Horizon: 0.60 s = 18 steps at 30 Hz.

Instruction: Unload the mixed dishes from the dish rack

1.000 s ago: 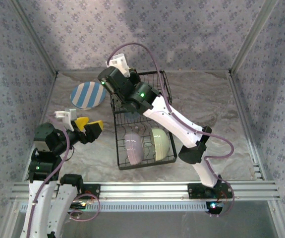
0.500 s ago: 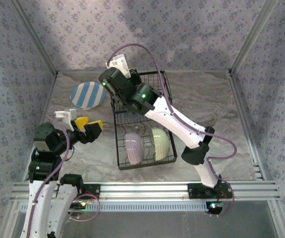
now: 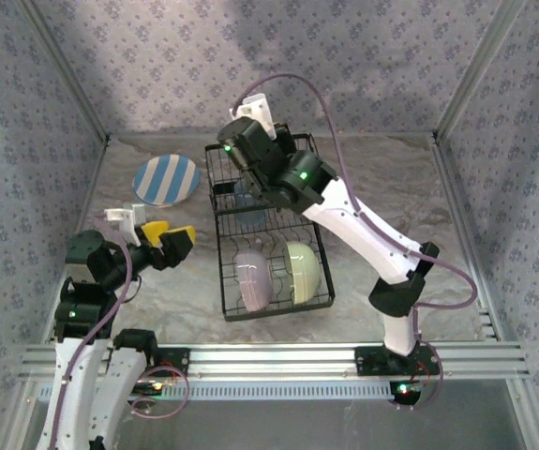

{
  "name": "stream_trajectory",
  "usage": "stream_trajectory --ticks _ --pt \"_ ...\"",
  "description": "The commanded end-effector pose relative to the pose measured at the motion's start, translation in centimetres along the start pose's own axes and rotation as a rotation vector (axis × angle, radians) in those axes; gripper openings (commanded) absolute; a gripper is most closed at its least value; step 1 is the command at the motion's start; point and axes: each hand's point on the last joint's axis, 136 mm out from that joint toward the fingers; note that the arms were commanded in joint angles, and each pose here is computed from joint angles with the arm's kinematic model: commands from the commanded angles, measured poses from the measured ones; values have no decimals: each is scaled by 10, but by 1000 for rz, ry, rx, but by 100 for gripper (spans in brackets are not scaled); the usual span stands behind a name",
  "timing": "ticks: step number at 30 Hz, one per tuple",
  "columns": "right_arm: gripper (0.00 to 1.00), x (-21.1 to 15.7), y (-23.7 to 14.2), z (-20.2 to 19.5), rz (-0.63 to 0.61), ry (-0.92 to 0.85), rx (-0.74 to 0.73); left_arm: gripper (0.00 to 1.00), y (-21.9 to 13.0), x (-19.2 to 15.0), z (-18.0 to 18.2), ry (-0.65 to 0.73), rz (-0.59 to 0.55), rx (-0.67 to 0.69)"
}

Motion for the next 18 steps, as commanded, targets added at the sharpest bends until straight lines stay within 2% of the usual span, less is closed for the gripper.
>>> stream_trajectory --ticks 1,12,18 --pt "0 5 -11 -32 -9 109 53 99 -2 11 -20 2 -17 -71" --pt "0 -27 -27 -59 64 292 350 99 8 44 -80 -37 75 -327" --pt "0 -40 -41 -74 99 426 495 99 32 57 -105 -37 160 -401"
Point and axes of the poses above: each hand's point on the last joint's axis, 136 mm out from that joint toward the fingers, its own y axis out along the fingers, its own z axis along the line the jaws close on, x = y × z, and after that the axes turned 7 degrees about -y, right-handed
